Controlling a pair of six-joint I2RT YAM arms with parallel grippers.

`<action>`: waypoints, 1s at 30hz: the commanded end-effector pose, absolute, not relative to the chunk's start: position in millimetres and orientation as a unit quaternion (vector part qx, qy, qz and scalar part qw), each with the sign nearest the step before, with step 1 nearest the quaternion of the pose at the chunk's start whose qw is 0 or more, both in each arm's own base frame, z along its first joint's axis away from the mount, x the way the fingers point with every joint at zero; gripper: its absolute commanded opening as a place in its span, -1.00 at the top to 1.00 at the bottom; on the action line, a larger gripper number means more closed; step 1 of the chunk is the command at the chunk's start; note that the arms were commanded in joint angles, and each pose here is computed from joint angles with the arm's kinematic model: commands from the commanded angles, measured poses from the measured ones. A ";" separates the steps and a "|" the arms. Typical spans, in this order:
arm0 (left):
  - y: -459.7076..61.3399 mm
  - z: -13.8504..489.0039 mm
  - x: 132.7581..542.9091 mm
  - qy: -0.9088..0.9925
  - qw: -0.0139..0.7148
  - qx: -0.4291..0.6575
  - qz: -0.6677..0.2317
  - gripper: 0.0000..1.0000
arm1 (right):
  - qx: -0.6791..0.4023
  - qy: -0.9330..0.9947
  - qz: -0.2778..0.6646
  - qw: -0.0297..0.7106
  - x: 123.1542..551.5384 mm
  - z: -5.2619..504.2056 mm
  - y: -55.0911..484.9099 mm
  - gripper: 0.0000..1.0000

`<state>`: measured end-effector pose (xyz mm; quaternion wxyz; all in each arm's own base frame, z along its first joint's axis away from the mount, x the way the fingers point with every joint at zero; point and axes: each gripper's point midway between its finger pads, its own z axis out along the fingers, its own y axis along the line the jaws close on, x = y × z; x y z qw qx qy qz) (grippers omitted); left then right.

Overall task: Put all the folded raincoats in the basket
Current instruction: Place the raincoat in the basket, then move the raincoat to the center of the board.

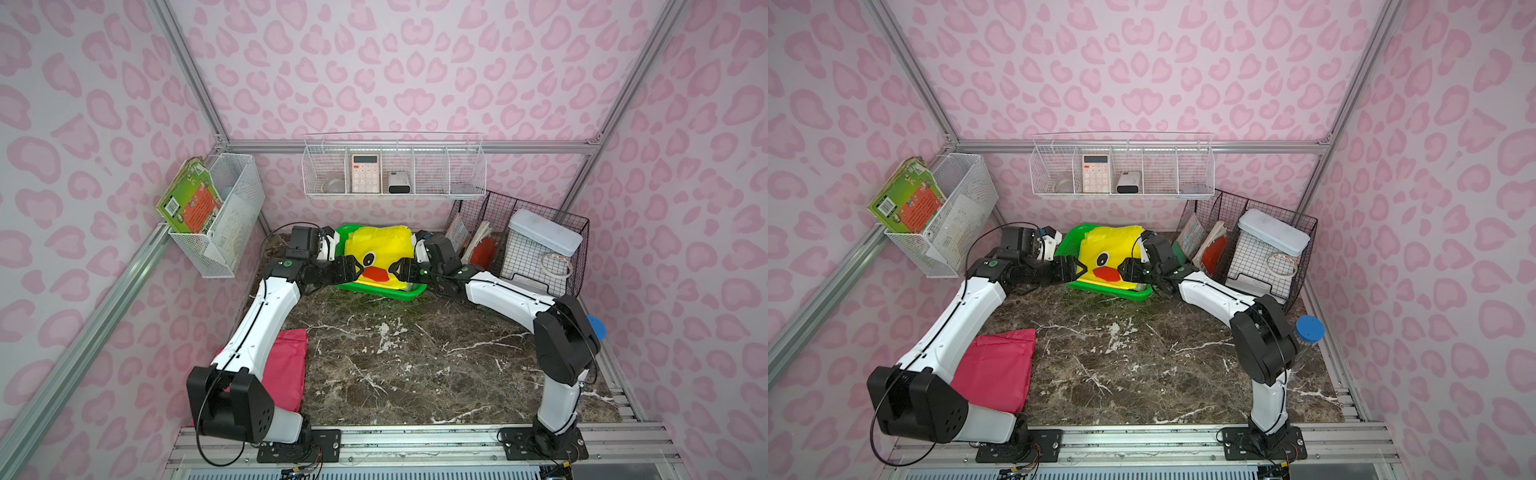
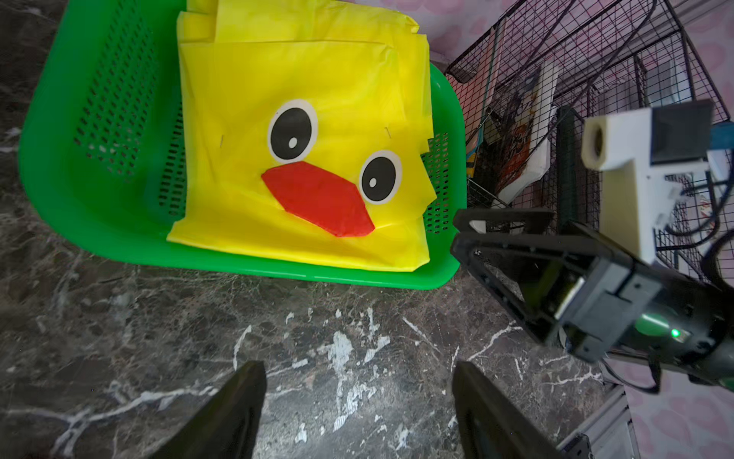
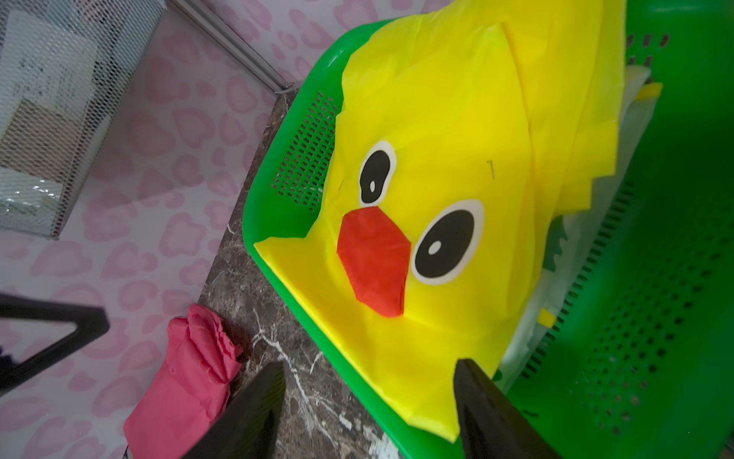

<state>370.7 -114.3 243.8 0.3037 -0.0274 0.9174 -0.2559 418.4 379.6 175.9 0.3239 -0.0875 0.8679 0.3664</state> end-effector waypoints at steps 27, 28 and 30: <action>14.6 258.4 304.9 0.901 0.346 -0.239 -0.106 -0.98 | -0.296 0.821 0.415 0.258 272.6 190.5 497.8 -0.41; 19.3 261.6 306.8 0.898 0.350 -0.245 -0.107 -0.98 | -0.303 0.818 0.422 0.245 265.5 182.1 505.6 -0.41; 27.5 268.3 310.3 0.892 0.357 -0.255 -0.110 -0.97 | -0.317 0.812 0.436 0.222 251.9 167.7 521.4 -0.42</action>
